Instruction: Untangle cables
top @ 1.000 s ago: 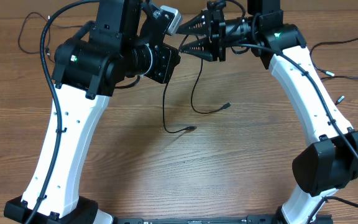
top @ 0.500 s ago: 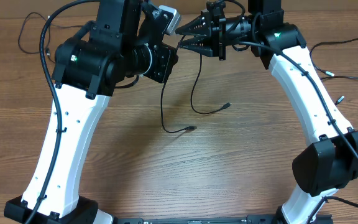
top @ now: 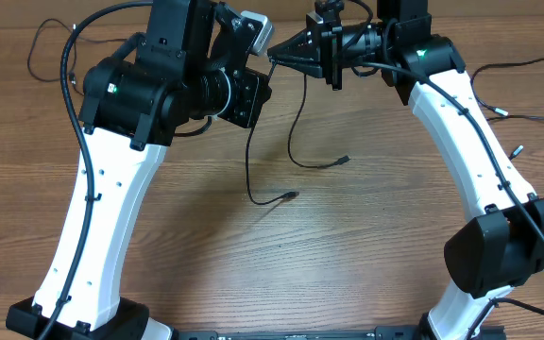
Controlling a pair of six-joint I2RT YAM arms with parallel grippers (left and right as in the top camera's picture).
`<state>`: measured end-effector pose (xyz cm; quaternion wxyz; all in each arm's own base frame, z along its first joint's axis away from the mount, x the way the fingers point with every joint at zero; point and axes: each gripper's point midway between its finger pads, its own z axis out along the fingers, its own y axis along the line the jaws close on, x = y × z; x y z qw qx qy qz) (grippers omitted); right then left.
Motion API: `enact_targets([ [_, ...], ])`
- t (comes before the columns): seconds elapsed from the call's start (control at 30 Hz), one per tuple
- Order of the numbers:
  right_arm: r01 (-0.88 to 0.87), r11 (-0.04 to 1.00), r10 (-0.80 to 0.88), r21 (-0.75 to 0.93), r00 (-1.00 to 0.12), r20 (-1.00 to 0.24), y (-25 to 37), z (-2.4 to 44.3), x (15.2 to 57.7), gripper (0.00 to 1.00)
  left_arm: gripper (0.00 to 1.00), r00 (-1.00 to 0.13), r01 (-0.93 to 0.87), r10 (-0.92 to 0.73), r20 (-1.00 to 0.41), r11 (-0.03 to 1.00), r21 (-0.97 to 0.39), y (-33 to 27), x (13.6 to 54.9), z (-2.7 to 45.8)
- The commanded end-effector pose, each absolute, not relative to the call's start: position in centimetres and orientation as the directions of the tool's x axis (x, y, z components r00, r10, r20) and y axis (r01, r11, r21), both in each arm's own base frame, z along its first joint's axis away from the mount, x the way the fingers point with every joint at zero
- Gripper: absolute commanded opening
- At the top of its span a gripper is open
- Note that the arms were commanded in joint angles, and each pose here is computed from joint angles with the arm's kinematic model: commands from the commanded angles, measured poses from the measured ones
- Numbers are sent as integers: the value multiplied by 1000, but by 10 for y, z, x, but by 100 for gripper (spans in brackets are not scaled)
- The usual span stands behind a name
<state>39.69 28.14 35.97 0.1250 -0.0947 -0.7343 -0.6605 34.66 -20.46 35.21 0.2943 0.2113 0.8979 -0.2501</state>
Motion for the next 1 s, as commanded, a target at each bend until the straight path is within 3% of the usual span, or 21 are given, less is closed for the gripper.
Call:
enact_targets([
  [0.0, 212, 105, -21, 972, -976, 215, 282, 367, 397, 4, 16, -748, 528, 231, -623, 775, -347, -209, 343, 352],
  [0.03, 165, 109, -1, 980, -986, 166, 281, 365, 401, 4, 40, -750, 527, 232, -620, 776, -347, -208, 342, 351],
  [0.13, 72, 168, 128, 983, -991, 50, 265, 349, 426, 4, 100, -742, 530, 227, -630, 774, -345, -207, 341, 356],
  [0.27, 101, 257, 229, 961, -973, 41, 233, 323, 441, 4, 100, -707, 546, 214, -674, 770, -329, -202, 331, 377],
  [0.4, 201, 435, 390, 878, -921, 17, 177, 280, 451, 4, 100, -661, 514, 154, -734, 806, -293, -186, 321, 406],
  [0.5, 322, 582, 499, 747, -866, -16, 115, 255, 435, 4, 100, -658, 418, 71, -749, 862, -286, -166, 312, 420],
  [0.6, 405, 649, 567, 644, -822, -54, 70, 253, 414, 4, 100, -657, 403, 61, -751, 871, -282, -161, 308, 423],
  [0.83, 631, 657, 737, 414, -654, -173, -27, 268, 358, 4, 100, -676, 396, 68, -734, 873, -284, -163, 312, 415],
  [0.97, 772, 556, 831, 308, -504, -236, -92, 276, 320, 4, 100, -688, 391, 73, -722, 875, -285, -164, 315, 410],
])
